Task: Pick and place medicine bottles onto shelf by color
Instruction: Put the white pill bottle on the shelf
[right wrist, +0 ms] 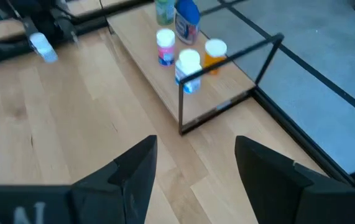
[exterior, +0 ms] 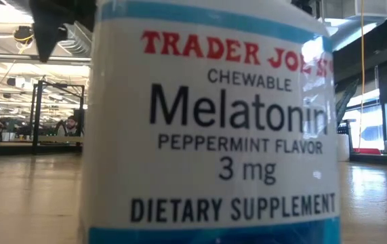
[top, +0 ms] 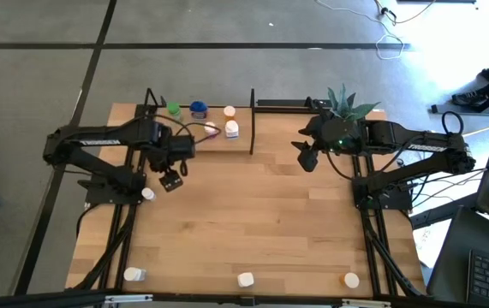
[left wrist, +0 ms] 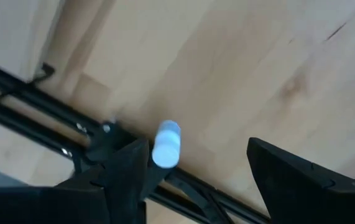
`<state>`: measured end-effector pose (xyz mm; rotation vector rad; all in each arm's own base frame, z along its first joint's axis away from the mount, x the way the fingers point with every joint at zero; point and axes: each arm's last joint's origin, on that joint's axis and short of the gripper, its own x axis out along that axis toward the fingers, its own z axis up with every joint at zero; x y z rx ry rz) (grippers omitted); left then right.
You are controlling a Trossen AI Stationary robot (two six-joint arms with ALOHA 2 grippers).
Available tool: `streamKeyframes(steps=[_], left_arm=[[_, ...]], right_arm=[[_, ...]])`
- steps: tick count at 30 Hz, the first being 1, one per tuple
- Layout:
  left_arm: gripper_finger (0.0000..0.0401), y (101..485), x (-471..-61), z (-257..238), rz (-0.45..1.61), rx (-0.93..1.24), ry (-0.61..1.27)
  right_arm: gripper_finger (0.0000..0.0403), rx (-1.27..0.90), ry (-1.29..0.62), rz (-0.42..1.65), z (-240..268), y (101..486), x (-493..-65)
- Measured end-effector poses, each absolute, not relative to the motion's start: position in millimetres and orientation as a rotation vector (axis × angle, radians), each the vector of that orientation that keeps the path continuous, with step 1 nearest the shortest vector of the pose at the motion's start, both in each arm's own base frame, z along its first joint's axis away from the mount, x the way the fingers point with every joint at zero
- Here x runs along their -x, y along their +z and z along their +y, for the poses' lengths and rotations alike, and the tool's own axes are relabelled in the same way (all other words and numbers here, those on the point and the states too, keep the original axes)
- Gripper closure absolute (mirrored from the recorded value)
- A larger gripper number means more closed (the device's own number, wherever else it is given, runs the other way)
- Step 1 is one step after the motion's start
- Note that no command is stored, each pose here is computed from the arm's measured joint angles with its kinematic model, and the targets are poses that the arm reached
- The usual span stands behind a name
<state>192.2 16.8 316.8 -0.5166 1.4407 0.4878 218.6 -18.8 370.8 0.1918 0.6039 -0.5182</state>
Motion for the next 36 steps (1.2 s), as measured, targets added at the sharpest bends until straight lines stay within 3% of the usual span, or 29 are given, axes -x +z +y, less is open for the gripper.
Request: streamKeyframes(steps=[4,13,18,28,36], left_arm=[[0.0134,311,-181,8,1.452,0.563,0.489],[0.0134,296,-163,-6,1.511,0.588,0.442],[0.0134,285,-152,-11,1.538,0.592,0.461],[0.0134,245,-149,-12,1.570,0.620,0.500],[0.0134,250,-183,-18,1.285,0.589,0.098]], right_arm=[[0.0185,-0.232,-0.428,0.591,-16,373,-221],[0.0185,-0.121,0.131,0.577,-3,378,-227],[0.0185,-0.086,0.345,0.553,3,379,-228],[0.0185,-0.063,0.383,0.519,4,381,-229],[0.0185,-0.069,0.395,0.516,4,382,-229]])
